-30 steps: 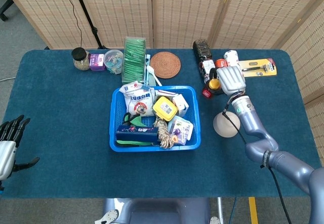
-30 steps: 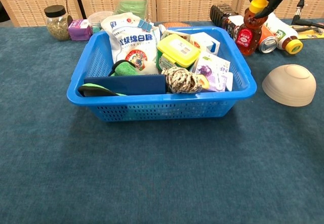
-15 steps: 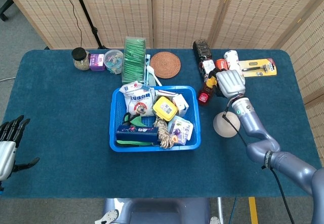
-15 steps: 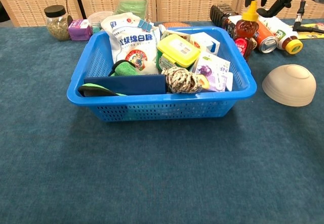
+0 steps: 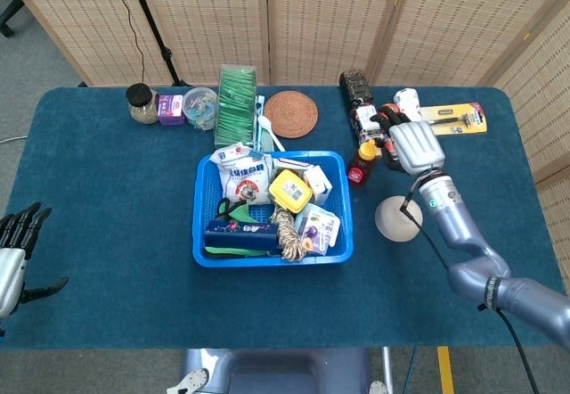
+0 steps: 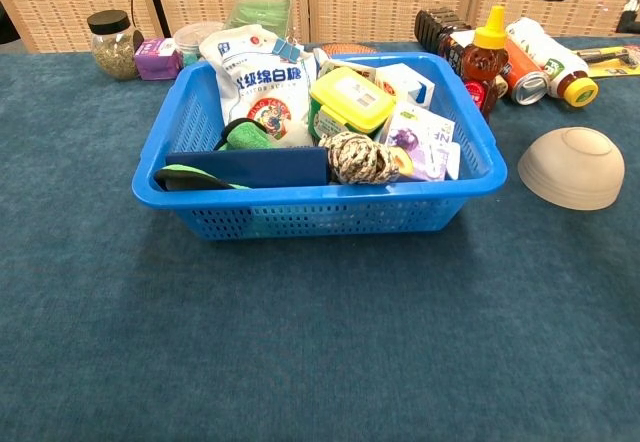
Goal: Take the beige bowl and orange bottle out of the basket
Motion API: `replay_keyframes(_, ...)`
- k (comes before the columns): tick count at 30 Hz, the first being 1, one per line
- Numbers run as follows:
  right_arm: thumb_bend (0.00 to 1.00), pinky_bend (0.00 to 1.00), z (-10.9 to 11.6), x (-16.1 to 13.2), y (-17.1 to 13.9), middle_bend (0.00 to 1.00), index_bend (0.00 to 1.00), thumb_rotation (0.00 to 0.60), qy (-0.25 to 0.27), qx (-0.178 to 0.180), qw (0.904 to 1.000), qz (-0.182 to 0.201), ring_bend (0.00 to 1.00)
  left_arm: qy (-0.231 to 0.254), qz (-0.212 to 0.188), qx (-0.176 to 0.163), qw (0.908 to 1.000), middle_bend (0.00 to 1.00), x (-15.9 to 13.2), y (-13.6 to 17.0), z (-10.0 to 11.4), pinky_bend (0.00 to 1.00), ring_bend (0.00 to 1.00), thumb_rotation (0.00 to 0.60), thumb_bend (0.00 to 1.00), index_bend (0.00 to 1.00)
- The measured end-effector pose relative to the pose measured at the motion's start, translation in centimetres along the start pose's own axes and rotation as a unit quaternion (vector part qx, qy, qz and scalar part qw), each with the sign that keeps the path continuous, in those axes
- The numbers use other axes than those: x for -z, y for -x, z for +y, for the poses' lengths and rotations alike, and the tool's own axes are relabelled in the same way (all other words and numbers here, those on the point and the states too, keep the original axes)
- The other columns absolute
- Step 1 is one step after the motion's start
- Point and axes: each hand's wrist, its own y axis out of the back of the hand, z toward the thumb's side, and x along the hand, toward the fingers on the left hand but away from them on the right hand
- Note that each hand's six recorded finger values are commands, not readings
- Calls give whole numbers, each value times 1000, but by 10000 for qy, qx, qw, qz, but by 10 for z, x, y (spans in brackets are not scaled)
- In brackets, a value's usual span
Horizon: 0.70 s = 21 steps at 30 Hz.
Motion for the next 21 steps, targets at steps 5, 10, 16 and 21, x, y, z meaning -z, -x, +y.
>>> replay_keyframes(5,398,552,27,10,-27,30,71,600,-27,321,9995,78,87,16,11,-12,10000,0,1,1,1,0,0,600,64,0)
replay_keyframes(10,2,286,36,29,-73,0,0,600,-117,408,9991,43,0,-8,66,11,10000,0,3,6,-1,0,0,600,60,0)
replay_keyframes(16,0,153,22,52,-136,0,0,600,-241,338,9990,-133,0,28,199,-14,9998,0,11,15,-4,0,0,600,46,0)
replay_keyframes(21,0,117,10,63,-184,0,0,600,-442,504,9972,-333,0,41,405,87,9991,0,23,21,-14,0,0,600,38,0)
